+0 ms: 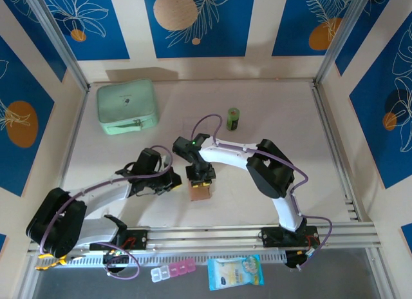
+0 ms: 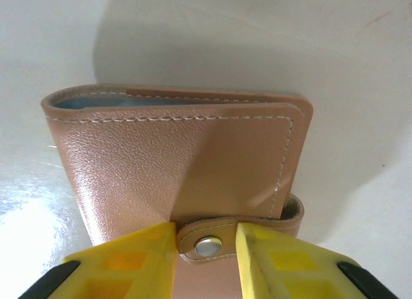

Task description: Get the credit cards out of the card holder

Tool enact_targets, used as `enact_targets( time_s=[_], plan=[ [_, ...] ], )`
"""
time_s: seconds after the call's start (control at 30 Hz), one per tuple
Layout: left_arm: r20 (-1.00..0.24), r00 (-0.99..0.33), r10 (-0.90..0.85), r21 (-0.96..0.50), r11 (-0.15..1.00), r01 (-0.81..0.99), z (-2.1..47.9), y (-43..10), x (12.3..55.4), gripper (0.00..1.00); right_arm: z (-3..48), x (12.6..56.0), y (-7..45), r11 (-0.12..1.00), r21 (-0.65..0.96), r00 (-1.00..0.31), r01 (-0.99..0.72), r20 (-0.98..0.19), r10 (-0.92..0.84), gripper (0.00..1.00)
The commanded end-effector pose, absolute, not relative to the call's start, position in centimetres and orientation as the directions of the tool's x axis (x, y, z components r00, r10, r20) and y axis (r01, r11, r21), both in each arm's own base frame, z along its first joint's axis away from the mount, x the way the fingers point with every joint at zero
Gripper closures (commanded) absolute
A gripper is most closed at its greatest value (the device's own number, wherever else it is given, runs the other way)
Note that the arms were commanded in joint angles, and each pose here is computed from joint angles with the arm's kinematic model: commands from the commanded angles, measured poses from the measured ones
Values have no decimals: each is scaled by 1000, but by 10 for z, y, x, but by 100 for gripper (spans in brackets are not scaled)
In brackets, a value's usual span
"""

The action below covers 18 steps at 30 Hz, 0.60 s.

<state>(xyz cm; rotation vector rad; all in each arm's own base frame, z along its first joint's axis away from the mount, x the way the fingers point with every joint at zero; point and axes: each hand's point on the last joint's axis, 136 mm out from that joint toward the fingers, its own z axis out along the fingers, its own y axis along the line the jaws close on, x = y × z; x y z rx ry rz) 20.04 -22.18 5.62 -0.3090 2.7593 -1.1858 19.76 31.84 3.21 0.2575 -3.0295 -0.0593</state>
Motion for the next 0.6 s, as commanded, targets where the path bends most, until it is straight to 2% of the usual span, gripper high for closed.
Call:
enact_targets(
  time_s=[0.0, 0.37, 0.57],
  plan=[
    [-39, -975, -219, -755, 646, -115, 69, -236, 206, 100, 16, 189, 317, 987, 60, -980, -146, 131, -153, 72],
    [-40, -985, -165, -747, 660, -80, 70, -268, 205, 100, 17, 190, 314, 981, 161, -983, -112, 124, -133, 79],
    [-24, -987, -157, -724, 684, -91, 58, -279, 202, 100, 15, 190, 311, 970, 229, -985, -84, 128, -115, 80]
  ],
)
